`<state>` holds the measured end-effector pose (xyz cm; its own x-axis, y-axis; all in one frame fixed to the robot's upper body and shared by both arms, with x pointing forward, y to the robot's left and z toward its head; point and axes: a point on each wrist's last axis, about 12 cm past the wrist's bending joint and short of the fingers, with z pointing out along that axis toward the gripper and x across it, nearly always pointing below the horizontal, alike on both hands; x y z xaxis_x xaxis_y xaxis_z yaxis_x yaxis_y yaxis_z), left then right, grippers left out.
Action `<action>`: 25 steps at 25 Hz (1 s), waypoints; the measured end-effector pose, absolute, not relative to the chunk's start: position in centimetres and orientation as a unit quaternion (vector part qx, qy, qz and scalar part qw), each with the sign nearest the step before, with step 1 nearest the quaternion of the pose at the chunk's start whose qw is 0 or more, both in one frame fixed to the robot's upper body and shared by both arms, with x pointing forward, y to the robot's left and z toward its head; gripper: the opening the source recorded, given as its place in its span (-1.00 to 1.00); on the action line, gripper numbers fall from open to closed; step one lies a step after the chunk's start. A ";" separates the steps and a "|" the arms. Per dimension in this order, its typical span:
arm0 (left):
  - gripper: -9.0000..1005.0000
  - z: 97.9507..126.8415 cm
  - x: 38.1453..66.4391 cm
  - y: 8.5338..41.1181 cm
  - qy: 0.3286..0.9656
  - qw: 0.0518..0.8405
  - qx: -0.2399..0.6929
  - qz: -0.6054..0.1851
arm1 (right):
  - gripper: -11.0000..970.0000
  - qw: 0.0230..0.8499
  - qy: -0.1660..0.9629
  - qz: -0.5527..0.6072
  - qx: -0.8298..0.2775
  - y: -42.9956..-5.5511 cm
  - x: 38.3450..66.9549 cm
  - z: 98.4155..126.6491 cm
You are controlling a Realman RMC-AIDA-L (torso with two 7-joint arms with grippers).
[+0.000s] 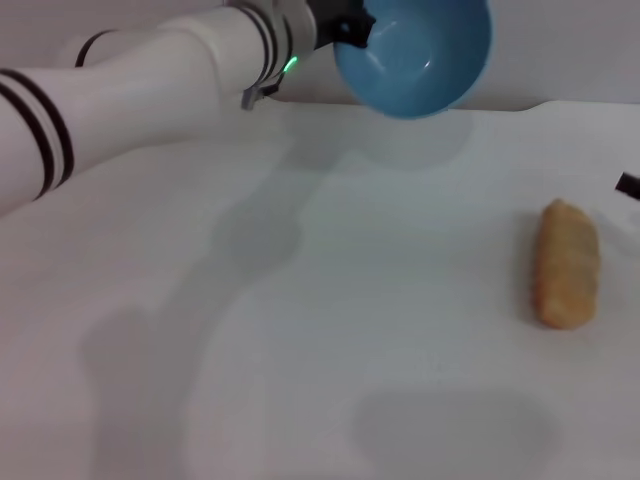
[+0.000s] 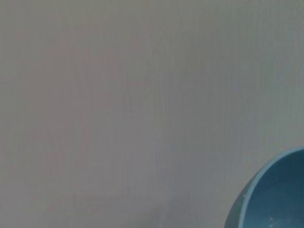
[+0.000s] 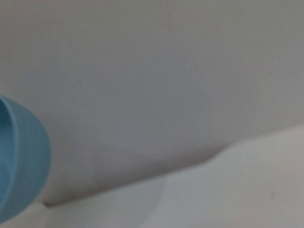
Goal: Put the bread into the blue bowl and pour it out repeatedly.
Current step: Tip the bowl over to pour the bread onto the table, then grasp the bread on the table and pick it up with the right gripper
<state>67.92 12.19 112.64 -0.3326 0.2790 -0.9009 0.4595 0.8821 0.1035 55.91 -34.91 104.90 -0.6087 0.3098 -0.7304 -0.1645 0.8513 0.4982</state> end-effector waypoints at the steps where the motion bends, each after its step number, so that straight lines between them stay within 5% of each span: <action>1: -0.98 112.5 67.9 12.3 0.813 0.530 0.225 -0.085 | 0.45 0.423 0.862 0.274 0.054 -35.0 56.1 105.1; 16: -0.98 111.4 67.4 13.2 0.824 0.521 0.205 -0.086 | 0.44 0.293 0.907 0.291 0.084 -34.3 57.2 105.3; 25: -0.98 111.3 67.3 13.2 0.822 0.524 0.204 -0.086 | 0.43 0.281 0.910 0.294 0.080 -33.2 57.5 104.8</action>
